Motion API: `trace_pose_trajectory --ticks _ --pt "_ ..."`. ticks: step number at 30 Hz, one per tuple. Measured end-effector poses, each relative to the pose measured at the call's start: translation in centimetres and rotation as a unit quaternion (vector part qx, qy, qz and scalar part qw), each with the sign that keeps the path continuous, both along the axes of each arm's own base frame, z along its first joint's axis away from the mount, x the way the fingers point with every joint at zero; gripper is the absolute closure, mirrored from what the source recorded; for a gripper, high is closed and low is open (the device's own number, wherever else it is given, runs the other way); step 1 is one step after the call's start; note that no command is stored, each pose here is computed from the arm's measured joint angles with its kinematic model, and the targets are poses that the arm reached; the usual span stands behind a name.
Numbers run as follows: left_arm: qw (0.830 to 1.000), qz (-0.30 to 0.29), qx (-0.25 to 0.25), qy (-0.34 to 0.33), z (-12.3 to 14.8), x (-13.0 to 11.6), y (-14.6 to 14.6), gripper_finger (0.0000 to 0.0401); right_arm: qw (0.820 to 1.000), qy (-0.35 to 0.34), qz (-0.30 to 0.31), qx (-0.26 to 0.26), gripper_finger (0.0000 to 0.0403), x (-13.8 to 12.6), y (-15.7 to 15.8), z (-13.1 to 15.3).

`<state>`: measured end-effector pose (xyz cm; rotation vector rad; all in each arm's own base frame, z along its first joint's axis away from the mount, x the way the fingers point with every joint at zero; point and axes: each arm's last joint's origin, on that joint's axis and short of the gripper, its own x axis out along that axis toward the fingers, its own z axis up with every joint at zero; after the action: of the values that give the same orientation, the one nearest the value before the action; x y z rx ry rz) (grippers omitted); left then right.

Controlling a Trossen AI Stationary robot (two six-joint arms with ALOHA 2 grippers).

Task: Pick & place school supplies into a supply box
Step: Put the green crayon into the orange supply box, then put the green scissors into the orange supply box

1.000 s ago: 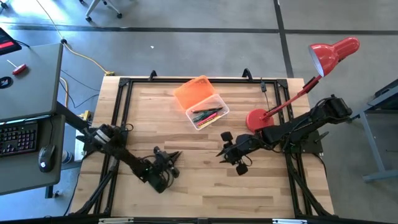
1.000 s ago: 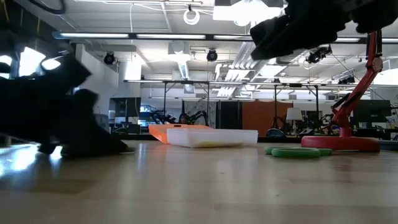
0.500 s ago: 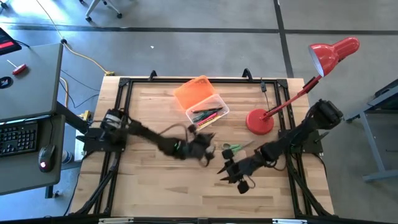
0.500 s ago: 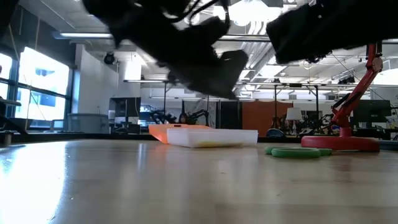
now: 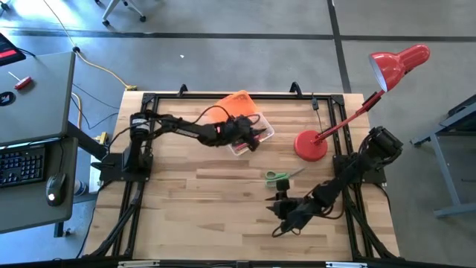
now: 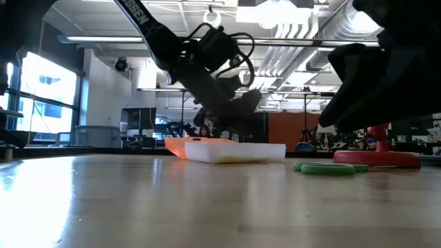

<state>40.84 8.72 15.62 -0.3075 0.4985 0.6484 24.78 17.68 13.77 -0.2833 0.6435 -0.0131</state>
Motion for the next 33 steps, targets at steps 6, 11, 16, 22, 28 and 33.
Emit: trace_pose_trajectory --ticks 6,11,16,22,28,33 --pt "0.998 0.047 -0.037 0.002 -0.4 -0.7 1.8 0.0298 0.998 0.05 -0.025 -0.033 0.0295 -0.8 -0.7 -0.8" --pt "0.998 0.046 -0.034 0.0 -0.3 -0.7 1.7 0.0296 0.992 0.104 -0.055 -0.053 0.0295 -1.8 -1.5 -1.6" --pt "0.999 0.038 -0.019 -0.024 1.3 -0.5 1.4 0.0309 0.982 0.157 -0.055 -0.088 0.0295 -3.1 -2.3 -1.3" --pt "0.997 0.009 0.017 -0.081 6.8 -0.7 0.4 0.0343 0.98 0.167 -0.068 -0.081 0.0295 -2.6 -3.4 -1.0" --pt "0.992 -0.044 0.045 -0.109 11.8 -2.3 -3.0 0.0377 0.979 0.179 -0.057 -0.074 0.0295 -0.8 -5.3 -1.1" --pt "0.994 -0.067 0.066 -0.063 13.7 -4.3 -7.1 0.0381 0.978 0.203 -0.032 -0.025 0.0295 0.5 -7.1 -1.1"
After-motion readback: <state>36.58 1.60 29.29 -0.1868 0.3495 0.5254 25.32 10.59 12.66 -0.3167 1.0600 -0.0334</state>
